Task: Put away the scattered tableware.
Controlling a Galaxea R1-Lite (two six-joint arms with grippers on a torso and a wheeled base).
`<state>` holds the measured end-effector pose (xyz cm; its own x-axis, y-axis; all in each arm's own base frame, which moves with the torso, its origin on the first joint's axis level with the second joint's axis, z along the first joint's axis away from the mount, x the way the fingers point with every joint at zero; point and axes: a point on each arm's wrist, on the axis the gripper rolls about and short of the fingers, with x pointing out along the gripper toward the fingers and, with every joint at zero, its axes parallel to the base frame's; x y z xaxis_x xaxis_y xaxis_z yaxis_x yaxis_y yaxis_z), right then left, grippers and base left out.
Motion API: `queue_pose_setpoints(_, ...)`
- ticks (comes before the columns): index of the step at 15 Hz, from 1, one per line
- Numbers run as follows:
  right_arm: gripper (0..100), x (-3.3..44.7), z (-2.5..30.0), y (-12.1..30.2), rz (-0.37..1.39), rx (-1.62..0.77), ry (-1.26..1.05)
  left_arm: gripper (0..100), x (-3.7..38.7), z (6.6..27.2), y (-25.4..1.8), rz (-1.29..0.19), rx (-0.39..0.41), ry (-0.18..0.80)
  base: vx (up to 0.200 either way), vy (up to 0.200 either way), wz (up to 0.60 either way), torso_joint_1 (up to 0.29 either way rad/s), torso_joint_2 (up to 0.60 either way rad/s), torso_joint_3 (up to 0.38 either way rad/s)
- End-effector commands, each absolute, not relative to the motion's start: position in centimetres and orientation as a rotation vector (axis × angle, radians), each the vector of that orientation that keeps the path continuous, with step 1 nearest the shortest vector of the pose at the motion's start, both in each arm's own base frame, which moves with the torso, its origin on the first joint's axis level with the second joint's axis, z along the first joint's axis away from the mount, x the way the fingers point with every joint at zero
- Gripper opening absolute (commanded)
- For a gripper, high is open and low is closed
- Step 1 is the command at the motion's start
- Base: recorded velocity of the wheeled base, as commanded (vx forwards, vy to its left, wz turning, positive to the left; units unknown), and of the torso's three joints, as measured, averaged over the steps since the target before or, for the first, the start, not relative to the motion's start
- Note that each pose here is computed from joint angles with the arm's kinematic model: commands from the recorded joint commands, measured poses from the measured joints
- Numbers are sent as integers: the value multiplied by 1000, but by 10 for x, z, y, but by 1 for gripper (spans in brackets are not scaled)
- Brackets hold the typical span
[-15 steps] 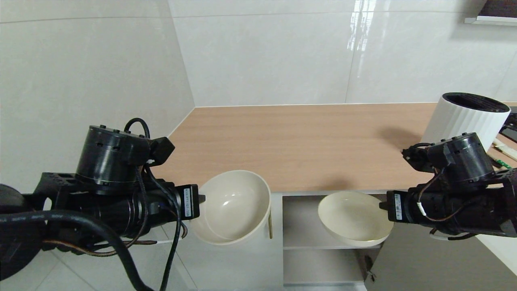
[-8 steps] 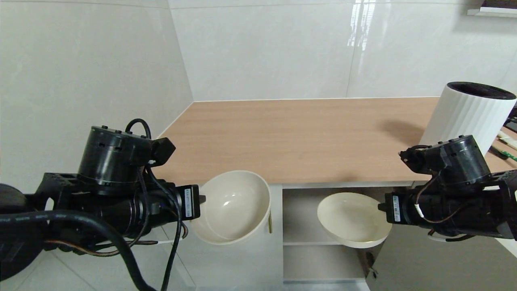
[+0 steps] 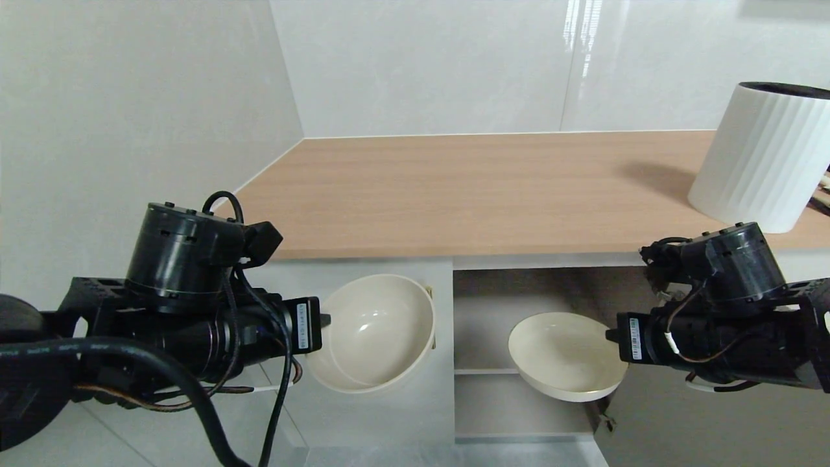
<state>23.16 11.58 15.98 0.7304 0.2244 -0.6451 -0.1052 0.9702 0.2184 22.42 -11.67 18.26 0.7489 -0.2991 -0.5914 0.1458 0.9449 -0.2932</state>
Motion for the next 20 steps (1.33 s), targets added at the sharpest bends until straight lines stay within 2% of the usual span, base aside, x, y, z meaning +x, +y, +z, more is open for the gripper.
queue_pose_setpoints(1, 0, 233, 158, 116, 181, 170, 736, 0, 224, 182, -117, -244, -236, 684, 0, 0, 0, -203, 486, 290)
queue_pose_setpoints(10, 0, 237, 151, 118, 179, 169, 735, 0, 224, 182, -117, -244, -236, 684, 0, 0, 0, -160, 439, 276)
queue_pose_setpoints(16, 0, 240, 145, 120, 174, 163, 749, 0, 225, 183, -117, -245, -235, 683, 0, 0, 0, -18, 57, 37)
queue_pose_setpoints(20, 0, 265, 120, 132, 186, 102, 751, 0, 225, 182, -117, -246, -233, 684, 0, 0, 0, 0, 0, 0)
